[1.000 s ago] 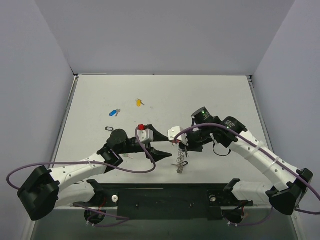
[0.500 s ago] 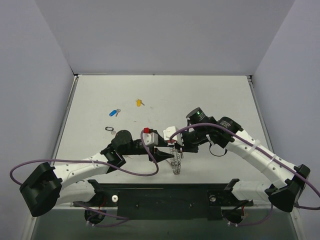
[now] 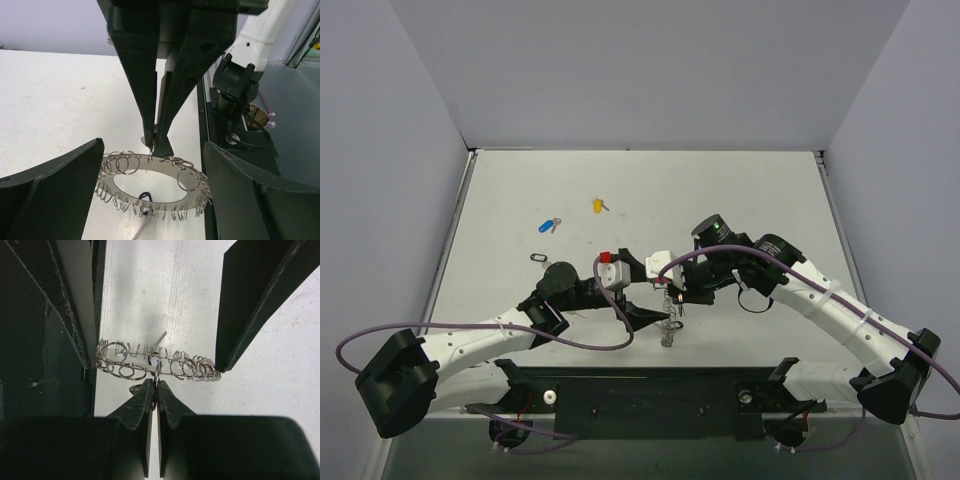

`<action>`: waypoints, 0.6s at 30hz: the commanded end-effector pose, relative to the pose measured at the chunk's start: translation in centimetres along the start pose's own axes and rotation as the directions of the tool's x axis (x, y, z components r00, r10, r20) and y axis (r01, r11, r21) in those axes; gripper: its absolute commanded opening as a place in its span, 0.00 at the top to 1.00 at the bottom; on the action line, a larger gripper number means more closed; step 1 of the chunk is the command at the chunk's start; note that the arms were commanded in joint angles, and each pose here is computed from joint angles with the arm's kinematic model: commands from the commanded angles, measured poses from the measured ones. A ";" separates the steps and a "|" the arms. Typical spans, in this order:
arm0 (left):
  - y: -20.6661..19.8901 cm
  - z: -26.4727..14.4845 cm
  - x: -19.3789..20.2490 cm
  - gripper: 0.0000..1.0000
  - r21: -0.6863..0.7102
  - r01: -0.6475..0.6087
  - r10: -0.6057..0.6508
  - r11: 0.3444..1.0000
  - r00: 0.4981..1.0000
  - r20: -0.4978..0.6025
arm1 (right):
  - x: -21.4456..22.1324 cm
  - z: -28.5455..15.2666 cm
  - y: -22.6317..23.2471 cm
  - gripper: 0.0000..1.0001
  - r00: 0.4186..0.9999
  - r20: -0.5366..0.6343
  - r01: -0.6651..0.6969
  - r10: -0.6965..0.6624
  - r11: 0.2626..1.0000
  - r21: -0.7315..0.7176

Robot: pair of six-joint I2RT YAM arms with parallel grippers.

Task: Put the keys on the keyring

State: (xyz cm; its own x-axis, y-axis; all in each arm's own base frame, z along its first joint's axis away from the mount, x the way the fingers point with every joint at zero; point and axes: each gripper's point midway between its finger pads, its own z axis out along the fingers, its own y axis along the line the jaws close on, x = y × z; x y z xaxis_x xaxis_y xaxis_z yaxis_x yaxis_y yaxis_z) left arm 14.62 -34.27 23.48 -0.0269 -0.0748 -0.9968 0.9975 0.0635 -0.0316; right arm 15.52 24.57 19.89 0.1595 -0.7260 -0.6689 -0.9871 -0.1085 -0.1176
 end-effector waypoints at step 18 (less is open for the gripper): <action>1.4 -0.5 -3.7 0.15 -0.014 0.050 -0.049 0.999 0.995 0.083 | -1.2 -1.8 -0.2 1.00 0.999 0.050 -0.012 0.011 1.000 0.013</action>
State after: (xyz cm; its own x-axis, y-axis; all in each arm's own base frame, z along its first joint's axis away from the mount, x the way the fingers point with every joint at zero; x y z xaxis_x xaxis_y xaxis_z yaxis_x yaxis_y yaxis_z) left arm 16.22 -33.03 24.91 -0.0977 -0.1293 -0.9868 0.9873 0.1122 -0.1125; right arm 15.74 24.16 19.98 0.1417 -0.7288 -0.6699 -0.9898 -0.0944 -0.1066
